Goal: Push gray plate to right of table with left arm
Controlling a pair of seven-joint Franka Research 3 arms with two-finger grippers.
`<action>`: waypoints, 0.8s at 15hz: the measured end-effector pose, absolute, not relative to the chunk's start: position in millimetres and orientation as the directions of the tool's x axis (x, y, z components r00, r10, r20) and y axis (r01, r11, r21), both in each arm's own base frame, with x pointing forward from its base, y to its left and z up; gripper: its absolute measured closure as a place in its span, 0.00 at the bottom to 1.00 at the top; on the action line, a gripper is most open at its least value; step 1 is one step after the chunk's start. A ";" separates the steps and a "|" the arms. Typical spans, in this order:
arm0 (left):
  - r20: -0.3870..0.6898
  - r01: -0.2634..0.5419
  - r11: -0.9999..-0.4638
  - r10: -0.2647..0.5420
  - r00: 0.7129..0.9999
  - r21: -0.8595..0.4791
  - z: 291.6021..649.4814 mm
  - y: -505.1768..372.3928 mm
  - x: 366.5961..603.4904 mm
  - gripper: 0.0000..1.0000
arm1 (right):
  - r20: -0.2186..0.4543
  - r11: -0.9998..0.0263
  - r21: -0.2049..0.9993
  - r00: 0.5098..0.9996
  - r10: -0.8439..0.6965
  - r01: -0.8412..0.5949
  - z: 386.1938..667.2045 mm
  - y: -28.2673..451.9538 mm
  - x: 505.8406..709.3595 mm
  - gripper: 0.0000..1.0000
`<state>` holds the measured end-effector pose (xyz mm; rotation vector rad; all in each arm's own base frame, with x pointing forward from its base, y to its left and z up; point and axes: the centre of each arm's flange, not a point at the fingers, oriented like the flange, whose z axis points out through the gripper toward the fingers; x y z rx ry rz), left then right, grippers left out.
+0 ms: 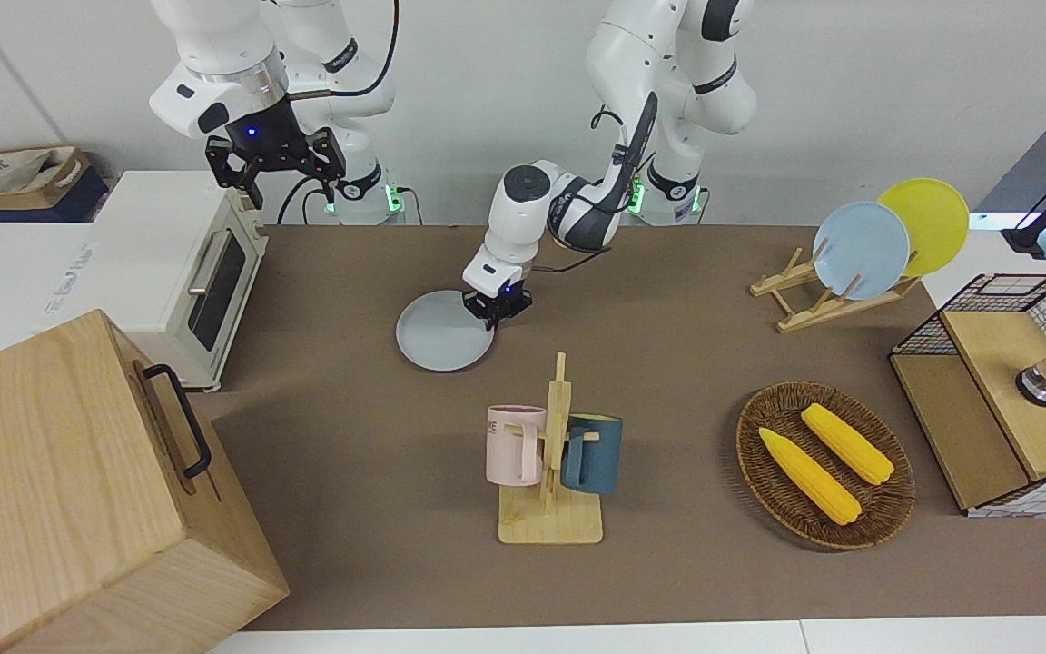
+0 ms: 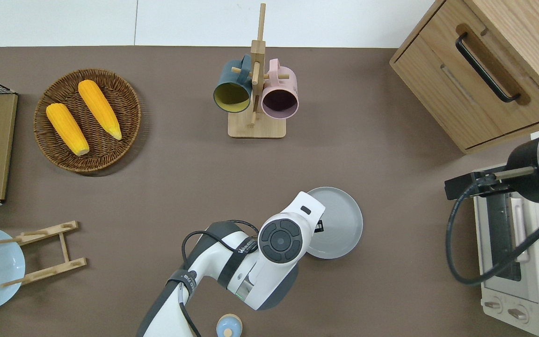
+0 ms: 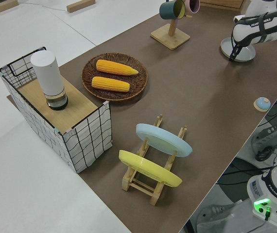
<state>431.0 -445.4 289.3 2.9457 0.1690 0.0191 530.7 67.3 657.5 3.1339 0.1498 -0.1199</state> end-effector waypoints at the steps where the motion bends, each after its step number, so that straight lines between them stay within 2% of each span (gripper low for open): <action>1: -0.002 0.115 -0.976 0.116 0.993 0.185 285.8 -445.0 432.3 0.48 | -0.076 -0.995 -0.002 0.993 0.095 0.095 657.5 67.3 530.7 0.01; 3: -0.013 0.121 -0.978 0.121 0.993 0.169 284.1 -441.0 435.5 0.27 | -0.076 -0.995 -0.002 0.993 0.095 0.095 657.5 67.3 530.7 0.01; 6: -0.032 0.115 -0.984 0.111 0.993 0.135 291.8 -424.3 450.1 0.01 | -0.076 -0.995 -0.002 0.993 0.095 0.095 657.5 67.3 530.7 0.01; 12: -0.072 0.040 -0.993 0.033 0.997 0.108 349.7 -332.6 502.4 0.01 | -0.076 -0.995 -0.002 0.993 0.095 0.095 657.5 67.3 530.7 0.01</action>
